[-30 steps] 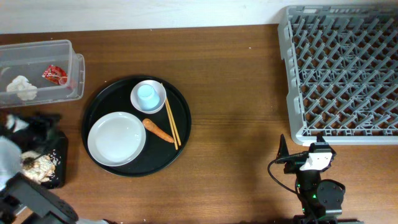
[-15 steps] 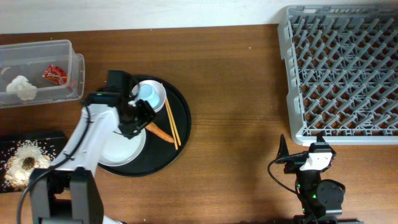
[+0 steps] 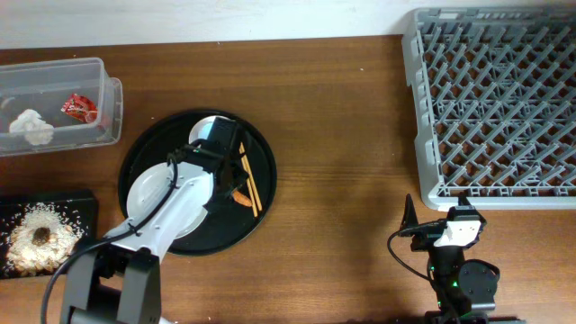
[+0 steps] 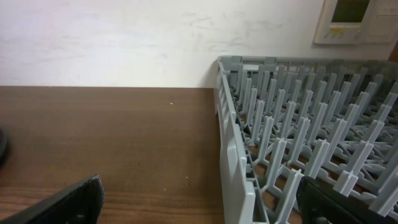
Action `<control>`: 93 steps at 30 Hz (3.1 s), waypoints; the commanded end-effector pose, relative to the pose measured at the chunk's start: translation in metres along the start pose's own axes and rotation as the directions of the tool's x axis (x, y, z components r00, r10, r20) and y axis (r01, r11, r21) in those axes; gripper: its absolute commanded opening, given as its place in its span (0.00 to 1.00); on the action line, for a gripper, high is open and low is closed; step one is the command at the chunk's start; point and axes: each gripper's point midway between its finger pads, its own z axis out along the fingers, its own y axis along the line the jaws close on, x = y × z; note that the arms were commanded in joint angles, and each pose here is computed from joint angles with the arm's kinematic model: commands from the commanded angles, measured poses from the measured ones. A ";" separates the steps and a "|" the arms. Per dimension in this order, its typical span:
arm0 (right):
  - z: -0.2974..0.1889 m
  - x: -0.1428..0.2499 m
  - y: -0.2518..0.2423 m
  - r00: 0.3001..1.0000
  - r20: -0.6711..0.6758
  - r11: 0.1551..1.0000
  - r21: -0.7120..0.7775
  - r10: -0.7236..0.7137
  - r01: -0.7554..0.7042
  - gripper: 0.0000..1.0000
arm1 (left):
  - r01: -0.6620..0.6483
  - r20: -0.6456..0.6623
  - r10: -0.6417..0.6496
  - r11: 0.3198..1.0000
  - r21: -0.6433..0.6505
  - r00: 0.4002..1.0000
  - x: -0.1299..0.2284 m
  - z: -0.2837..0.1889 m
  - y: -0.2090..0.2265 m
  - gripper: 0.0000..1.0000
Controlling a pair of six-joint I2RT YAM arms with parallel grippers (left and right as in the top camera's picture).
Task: Sort waste into correct bins and load items into the dishwasher rack
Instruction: 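Reach the left gripper to the carrot and grasp it, then carry the carrot with the left gripper and drop it into the black bin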
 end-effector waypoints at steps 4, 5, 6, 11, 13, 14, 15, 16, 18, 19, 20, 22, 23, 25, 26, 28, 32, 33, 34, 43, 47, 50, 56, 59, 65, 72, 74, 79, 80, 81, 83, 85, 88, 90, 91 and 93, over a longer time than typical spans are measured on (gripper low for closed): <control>0.000 0.003 -0.003 1.000 -0.005 1.000 0.016 -0.003 0.003 0.98 | 0.036 0.026 -0.037 0.999 0.010 0.999 -0.001 0.015 0.002 0.67; 0.000 0.002 -0.003 1.000 -0.005 1.000 0.016 -0.003 0.003 0.98 | 0.041 0.021 -0.041 0.999 0.005 0.999 0.001 0.018 0.002 0.67; 0.000 0.002 -0.003 1.000 -0.005 1.000 0.016 -0.003 0.003 0.98 | 0.041 0.013 -0.041 0.999 0.005 0.999 0.002 0.021 0.002 0.67; 0.000 0.002 -0.003 1.000 -0.005 1.000 0.016 -0.003 0.003 0.98 | 0.040 -0.043 -0.039 0.999 0.021 0.998 0.012 0.036 -0.006 0.67; 0.000 0.002 -0.003 1.000 -0.005 1.000 0.016 -0.003 0.003 0.98 | 0.040 -0.041 -0.039 0.999 0.024 0.998 0.012 0.036 -0.007 0.67; 0.000 0.002 -0.003 1.000 -0.005 1.000 0.015 -0.003 0.003 0.98 | 0.040 -0.041 -0.039 0.999 0.024 0.998 0.012 0.036 -0.007 0.67; 0.000 0.002 -0.003 1.000 -0.005 1.000 0.016 -0.003 0.003 0.98 | 0.040 -0.042 -0.039 0.999 0.023 0.998 0.012 0.037 -0.007 0.67; 0.000 0.003 -0.003 1.000 -0.005 1.000 0.016 -0.003 0.003 0.98 | 0.039 -0.043 -0.038 0.999 0.020 0.998 0.012 0.037 -0.006 0.67; 0.000 0.002 -0.003 1.000 -0.005 1.000 0.016 -0.003 0.003 0.98 | 0.037 -0.051 -0.037 0.999 0.002 0.998 0.016 0.042 0.000 0.67; 0.000 0.002 -0.003 1.000 -0.005 1.000 0.016 -0.003 0.003 0.98 | 0.036 -0.055 -0.036 0.999 -0.004 0.998 0.017 0.046 0.001 0.66; 0.000 0.002 -0.003 1.000 -0.005 1.000 0.016 -0.003 0.003 0.98 | 0.034 -0.059 -0.035 0.999 -0.014 0.998 0.019 0.050 0.002 0.66; 0.000 0.002 -0.003 1.000 -0.005 1.000 0.016 -0.003 0.003 0.98 | 0.031 -0.067 -0.033 0.999 -0.032 0.997 0.021 0.056 0.005 0.66; 0.000 0.002 -0.003 1.000 -0.005 1.000 0.015 -0.003 0.003 0.99 | 0.031 -0.066 -0.033 0.999 -0.029 0.997 0.021 0.056 0.004 0.66; 0.000 0.002 -0.003 1.000 -0.005 1.000 0.016 -0.003 0.003 0.98 | 0.033 -0.061 -0.034 0.999 -0.020 0.998 0.020 0.056 0.002 0.62; 0.000 0.002 -0.003 1.000 -0.005 1.000 0.016 -0.003 0.003 0.98 | 0.033 -0.060 -0.034 0.999 -0.018 0.998 0.019 0.056 0.001 0.60; 0.000 0.002 -0.003 1.000 -0.005 1.000 0.015 -0.003 0.003 0.98 | 0.033 -0.060 -0.034 0.999 -0.017 0.998 0.019 0.056 0.001 0.57; 0.000 0.002 -0.003 1.000 -0.005 1.000 0.016 -0.003 0.003 0.98 | 0.034 -0.061 -0.034 0.999 -0.016 0.998 0.019 0.055 0.002 0.39; 0.000 0.002 -0.003 1.000 -0.005 1.000 0.015 -0.003 0.003 0.98 | 0.033 -0.059 -0.033 0.999 -0.013 0.998 0.018 0.053 0.001 0.36; 0.000 0.002 -0.003 1.000 -0.005 1.000 0.016 -0.003 0.003 0.99 | 0.032 -0.055 -0.033 0.999 -0.006 0.998 0.017 0.050 0.000 0.36; 0.000 0.002 -0.003 1.000 -0.005 1.000 0.016 -0.003 0.003 0.98 | 0.036 -0.018 -0.035 0.997 0.071 0.999 0.007 0.021 -0.009 0.17; 0.000 0.002 -0.003 1.000 -0.005 1.000 0.016 -0.003 0.003 0.98 | 0.034 -0.028 -0.033 0.998 0.051 0.999 0.010 0.022 -0.004 0.40; 0.000 0.002 -0.003 1.000 -0.005 1.000 0.016 -0.003 0.003 0.98 | 0.030 -0.039 -0.029 0.999 0.027 0.999 0.014 0.029 0.000 0.45; 0.000 0.002 -0.003 1.000 -0.005 1.000 0.016 -0.003 0.003 0.98 | 0.029 -0.036 -0.028 0.999 0.015 0.999 0.014 0.043 -0.001 0.45; 0.000 0.002 -0.003 1.000 -0.005 1.000 0.016 -0.003 0.003 0.98 | 0.030 -0.032 -0.029 0.999 0.023 0.999 0.013 0.043 -0.003 0.44; 0.000 0.002 -0.003 1.000 -0.005 1.000 0.016 -0.003 0.003 0.98 | 0.030 -0.035 -0.029 0.999 0.020 0.999 0.013 0.043 -0.003 0.34; 0.000 0.002 -0.003 1.000 -0.005 1.000 0.016 -0.003 0.003 0.98 | 0.023 -0.064 -0.024 1.000 -0.016 0.998 0.021 0.058 0.002 0.33; 0.000 0.002 -0.003 1.000 -0.005 1.000 0.016 -0.003 0.003 0.98 | 0.023 -0.063 -0.024 1.000 -0.013 0.998 0.020 0.058 0.002 0.32; 0.000 0.002 -0.003 1.000 -0.005 1.000 0.016 -0.003 0.003 0.98 | -0.008 -0.039 0.010 0.999 0.035 0.999 0.014 0.041 -0.005 0.26; 0.000 0.002 -0.003 1.000 -0.005 1.000 0.016 -0.003 0.003 0.98 | -0.009 -0.034 0.010 0.999 0.046 0.999 0.012 0.037 -0.006 0.26; 0.000 0.002 -0.003 1.000 -0.005 1.000 0.016 -0.003 0.003 0.98 | -0.007 -0.026 0.008 0.998 0.060 1.000 0.010 0.030 -0.008 0.25; 0.000 0.003 -0.003 1.000 -0.005 1.000 0.016 -0.003 0.003 0.98 | -0.003 -0.011 0.004 0.996 0.089 1.000 0.007 0.016 -0.010 0.25; 0.000 0.002 -0.003 1.000 -0.005 1.000 0.015 -0.003 0.003 0.99 | 0.000 -0.003 0.000 0.993 0.119 1.000 0.005 0.000 -0.011 0.25; 0.000 0.002 -0.003 1.000 -0.005 1.000 0.016 -0.003 0.003 0.98 | 0.003 0.010 -0.005 0.989 0.150 1.000 0.003 -0.020 -0.010 0.25; 0.000 0.002 -0.003 1.000 -0.005 1.000 0.016 -0.003 0.003 0.99 | 0.009 0.032 -0.015 0.984 0.176 0.999 -0.002 -0.035 -0.008 0.25; 0.000 0.002 -0.003 1.000 -0.005 1.000 0.015 -0.003 0.003 0.98 | 0.018 0.046 -0.027 0.981 0.193 0.999 -0.006 -0.043 -0.007 0.25; 0.000 0.002 -0.003 1.000 -0.005 1.000 0.016 -0.003 0.003 0.98 | 0.043 0.078 -0.062 0.973 0.229 0.995 -0.021 -0.058 -0.002 0.25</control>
